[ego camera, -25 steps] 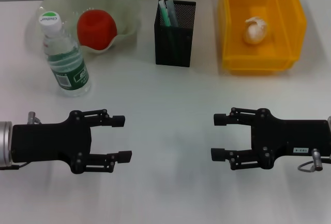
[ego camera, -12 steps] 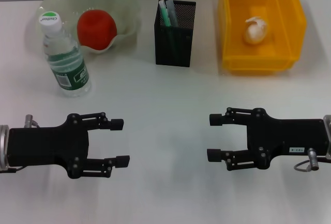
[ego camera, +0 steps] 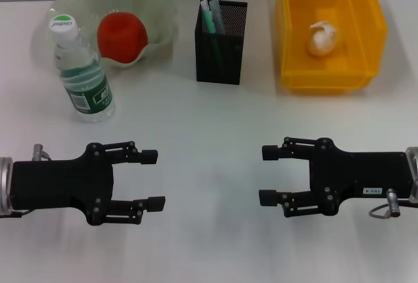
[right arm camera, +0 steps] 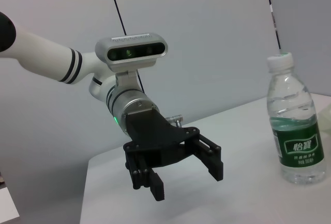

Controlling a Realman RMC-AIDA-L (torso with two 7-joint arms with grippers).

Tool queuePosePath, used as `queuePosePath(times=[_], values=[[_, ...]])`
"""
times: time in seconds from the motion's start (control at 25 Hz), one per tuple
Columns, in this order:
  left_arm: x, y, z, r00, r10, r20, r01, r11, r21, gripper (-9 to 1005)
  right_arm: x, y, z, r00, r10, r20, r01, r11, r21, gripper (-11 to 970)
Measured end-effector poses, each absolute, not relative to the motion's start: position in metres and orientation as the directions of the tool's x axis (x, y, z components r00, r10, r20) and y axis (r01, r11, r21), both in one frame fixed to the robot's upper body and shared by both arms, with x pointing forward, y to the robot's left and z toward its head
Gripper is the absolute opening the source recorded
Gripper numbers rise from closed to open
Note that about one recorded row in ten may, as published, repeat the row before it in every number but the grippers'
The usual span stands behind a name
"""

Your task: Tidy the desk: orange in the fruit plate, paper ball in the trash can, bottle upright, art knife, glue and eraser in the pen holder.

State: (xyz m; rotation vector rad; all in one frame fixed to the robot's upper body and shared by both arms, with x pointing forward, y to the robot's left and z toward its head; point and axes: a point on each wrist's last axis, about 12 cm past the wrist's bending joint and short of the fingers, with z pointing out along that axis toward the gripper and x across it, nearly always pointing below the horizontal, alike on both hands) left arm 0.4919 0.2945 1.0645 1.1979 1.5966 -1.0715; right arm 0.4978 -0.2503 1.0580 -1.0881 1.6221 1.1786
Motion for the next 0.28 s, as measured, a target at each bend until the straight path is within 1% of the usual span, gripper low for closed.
queuePosePath(times=[0.28], values=[[0.4919, 0.2946, 1.0645, -0.182, 0.248, -0.952, 0.975, 0.175, -0.141, 785, 0.4982, -0.2486, 1.0582, -0.275, -0.167, -0.947, -0.953, 0.181, 0.244, 818]])
